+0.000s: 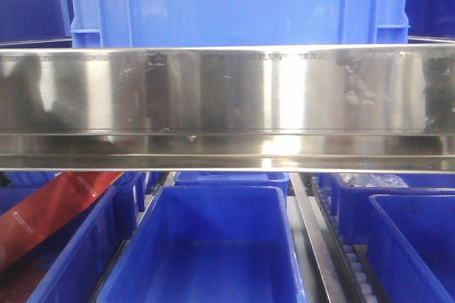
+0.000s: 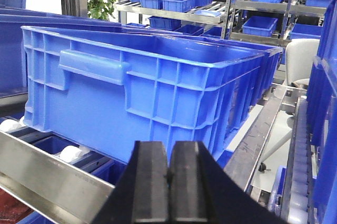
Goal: Place cylindrical capacitor in blue bin on shelf
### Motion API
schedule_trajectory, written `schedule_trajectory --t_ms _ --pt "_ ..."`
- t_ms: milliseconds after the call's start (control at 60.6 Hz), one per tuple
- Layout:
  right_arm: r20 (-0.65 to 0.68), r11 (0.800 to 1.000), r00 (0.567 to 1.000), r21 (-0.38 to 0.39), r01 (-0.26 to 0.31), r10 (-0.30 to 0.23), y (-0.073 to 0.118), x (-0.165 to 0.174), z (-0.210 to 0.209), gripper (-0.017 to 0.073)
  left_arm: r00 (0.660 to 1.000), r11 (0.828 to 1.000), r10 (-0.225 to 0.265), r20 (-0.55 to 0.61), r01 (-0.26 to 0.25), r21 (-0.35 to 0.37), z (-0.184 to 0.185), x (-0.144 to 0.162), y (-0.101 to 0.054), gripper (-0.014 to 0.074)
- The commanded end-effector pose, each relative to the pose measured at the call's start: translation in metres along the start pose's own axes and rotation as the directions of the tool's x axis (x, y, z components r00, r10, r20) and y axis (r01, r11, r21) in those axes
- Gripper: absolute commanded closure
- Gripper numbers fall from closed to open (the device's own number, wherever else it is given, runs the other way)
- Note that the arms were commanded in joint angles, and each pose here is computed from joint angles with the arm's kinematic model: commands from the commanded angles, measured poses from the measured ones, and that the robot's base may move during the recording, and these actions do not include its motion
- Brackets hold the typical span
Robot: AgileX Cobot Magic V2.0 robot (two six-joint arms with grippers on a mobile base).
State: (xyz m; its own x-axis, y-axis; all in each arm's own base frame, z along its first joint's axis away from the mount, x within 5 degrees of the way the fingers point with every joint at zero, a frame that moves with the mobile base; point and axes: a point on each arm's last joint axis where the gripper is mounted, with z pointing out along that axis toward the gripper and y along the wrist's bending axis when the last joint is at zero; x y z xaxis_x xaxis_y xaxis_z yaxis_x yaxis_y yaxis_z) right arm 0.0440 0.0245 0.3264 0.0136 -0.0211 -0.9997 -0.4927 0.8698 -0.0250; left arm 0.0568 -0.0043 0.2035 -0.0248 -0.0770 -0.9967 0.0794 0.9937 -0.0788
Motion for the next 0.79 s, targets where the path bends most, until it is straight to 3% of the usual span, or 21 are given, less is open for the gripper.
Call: schedule_trajectory --t_ms 0,347,479,545,644,776 --pt "0.027 1.000 1.000 0.010 0.012 -0.012 -0.001 -0.002 -0.001 0.0711 1.000 1.000 -0.008 0.027 0.007 0.009 -0.001 -0.003 -0.001 0.0685" --pt "0.030 1.000 1.000 0.014 0.004 -0.005 -0.001 0.000 0.000 0.0711 1.000 1.000 -0.008 0.027 0.007 0.009 -0.001 -0.003 -0.001 0.0685" --pt "0.043 0.994 0.999 0.107 -0.019 0.014 -0.005 0.009 0.004 0.0711 1.000 1.000 -0.008 0.027 0.007 0.009 -0.001 -0.003 -0.001 0.0685" --pt "0.043 0.982 0.999 0.182 -0.040 0.032 -0.010 0.017 0.007 0.0711 1.000 1.000 -0.008 0.027 0.007 0.009 -0.001 -0.003 -0.001 0.0685" --pt "0.032 0.947 0.997 0.311 -0.081 0.075 -0.018 0.036 0.010 0.0711 1.000 1.000 -0.008 0.027 0.007 0.009 -0.001 -0.003 -0.001 0.0685" --pt "0.022 0.906 0.996 0.414 -0.091 0.089 -0.023 0.063 0.006 0.0711 1.000 1.000 -0.008 0.027 0.007 0.009 -0.001 -0.003 -0.001 0.0685"
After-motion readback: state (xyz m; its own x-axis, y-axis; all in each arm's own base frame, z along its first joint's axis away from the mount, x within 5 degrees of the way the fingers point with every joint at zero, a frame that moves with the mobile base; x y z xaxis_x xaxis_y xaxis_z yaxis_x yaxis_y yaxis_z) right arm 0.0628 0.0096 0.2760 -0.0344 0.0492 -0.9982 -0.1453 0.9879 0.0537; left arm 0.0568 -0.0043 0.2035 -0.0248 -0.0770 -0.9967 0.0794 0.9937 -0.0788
